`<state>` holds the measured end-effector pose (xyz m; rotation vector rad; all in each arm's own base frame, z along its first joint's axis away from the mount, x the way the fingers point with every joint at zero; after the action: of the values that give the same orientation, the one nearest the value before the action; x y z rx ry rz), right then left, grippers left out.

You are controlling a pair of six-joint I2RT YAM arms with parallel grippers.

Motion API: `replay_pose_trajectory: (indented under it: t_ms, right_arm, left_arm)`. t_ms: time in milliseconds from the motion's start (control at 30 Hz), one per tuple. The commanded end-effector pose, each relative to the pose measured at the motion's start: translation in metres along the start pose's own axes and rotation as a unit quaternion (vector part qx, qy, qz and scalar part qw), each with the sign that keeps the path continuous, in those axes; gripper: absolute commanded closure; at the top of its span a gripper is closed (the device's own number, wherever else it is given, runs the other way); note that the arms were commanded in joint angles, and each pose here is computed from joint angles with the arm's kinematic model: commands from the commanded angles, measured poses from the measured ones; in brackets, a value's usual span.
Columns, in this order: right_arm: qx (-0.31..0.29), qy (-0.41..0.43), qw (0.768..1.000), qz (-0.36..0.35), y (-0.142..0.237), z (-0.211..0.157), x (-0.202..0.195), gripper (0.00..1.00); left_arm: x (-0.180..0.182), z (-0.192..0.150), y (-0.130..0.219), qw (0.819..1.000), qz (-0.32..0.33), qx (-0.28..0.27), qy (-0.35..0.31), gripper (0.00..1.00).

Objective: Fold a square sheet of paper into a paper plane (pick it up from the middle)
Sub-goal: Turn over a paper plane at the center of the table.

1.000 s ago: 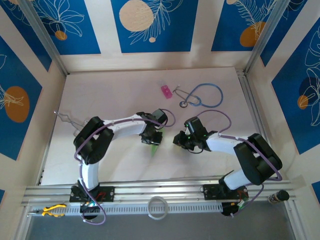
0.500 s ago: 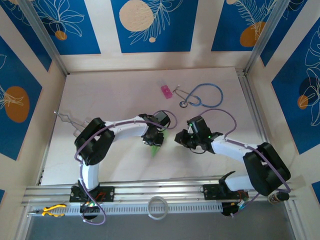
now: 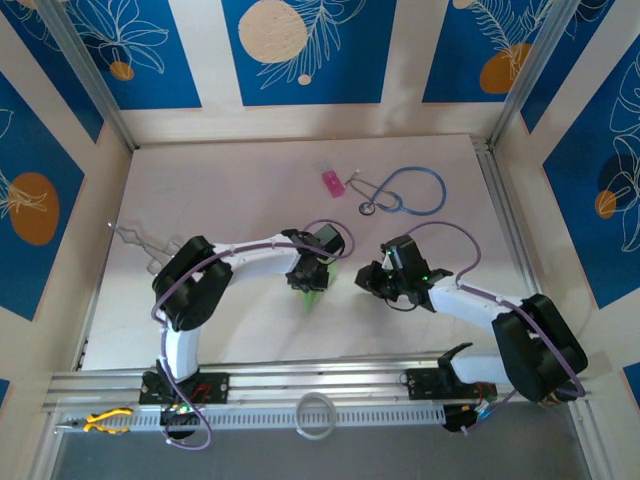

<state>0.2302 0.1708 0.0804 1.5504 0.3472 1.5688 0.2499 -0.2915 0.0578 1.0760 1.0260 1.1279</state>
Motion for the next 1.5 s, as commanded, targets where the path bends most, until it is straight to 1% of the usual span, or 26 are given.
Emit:
replay_pose_trajectory:
  t_ms: [0, 267, 500, 767, 867, 1200, 1300, 1467]
  right_arm:
    - [0.013, 0.0, 1.0, 0.001, 0.004, -0.006, -0.007, 0.8]
    - [0.012, -0.001, 1.0, 0.02, 0.013, -0.003, -0.008, 0.79]
    - [0.012, 0.0, 0.999, 0.03, 0.021, 0.001, -0.01, 0.79]
    - [0.013, -0.008, 0.999, 0.037, 0.024, 0.001, -0.016, 0.78]
    - [0.009, -0.012, 0.999, 0.039, 0.026, 0.001, -0.016, 0.78]
    - [0.007, -0.014, 0.999, 0.035, 0.028, 0.0, -0.019, 0.78]
    - [0.007, -0.014, 0.999, 0.035, 0.029, 0.001, -0.019, 0.78]
    - [0.001, -0.011, 1.0, 0.029, 0.033, 0.006, -0.019, 0.78]
  left_arm:
    - [0.008, -0.009, -0.019, 0.999, 0.042, 0.014, 0.025, 0.68]
    - [0.009, -0.007, -0.023, 0.995, 0.082, 0.004, 0.063, 0.66]
    - [0.004, -0.002, -0.028, 0.994, 0.091, 0.005, 0.066, 0.66]
    - [0.007, 0.004, -0.026, 0.992, 0.109, -0.002, 0.065, 0.66]
    - [0.009, 0.006, -0.024, 0.99, 0.117, -0.006, 0.073, 0.64]
    - [0.001, 0.009, -0.028, 0.991, 0.102, -0.003, 0.084, 0.64]
    - [0.0, 0.011, -0.023, 0.991, 0.098, -0.009, 0.086, 0.64]
    - [-0.003, 0.021, 0.0, 0.991, 0.082, -0.038, 0.094, 0.64]
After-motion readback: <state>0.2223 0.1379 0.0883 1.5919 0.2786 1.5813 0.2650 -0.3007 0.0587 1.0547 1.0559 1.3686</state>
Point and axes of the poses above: each hand's point on the last joint's axis, 136 mm out from that joint toward the fingers, its own y axis back along the fingers, its own x axis along the line the jaws close on, z = x × y, the point moved 4 cm from there along y, back along the fingers, and after that the axes turned 1 degree about -y, right-handed, at the moved point
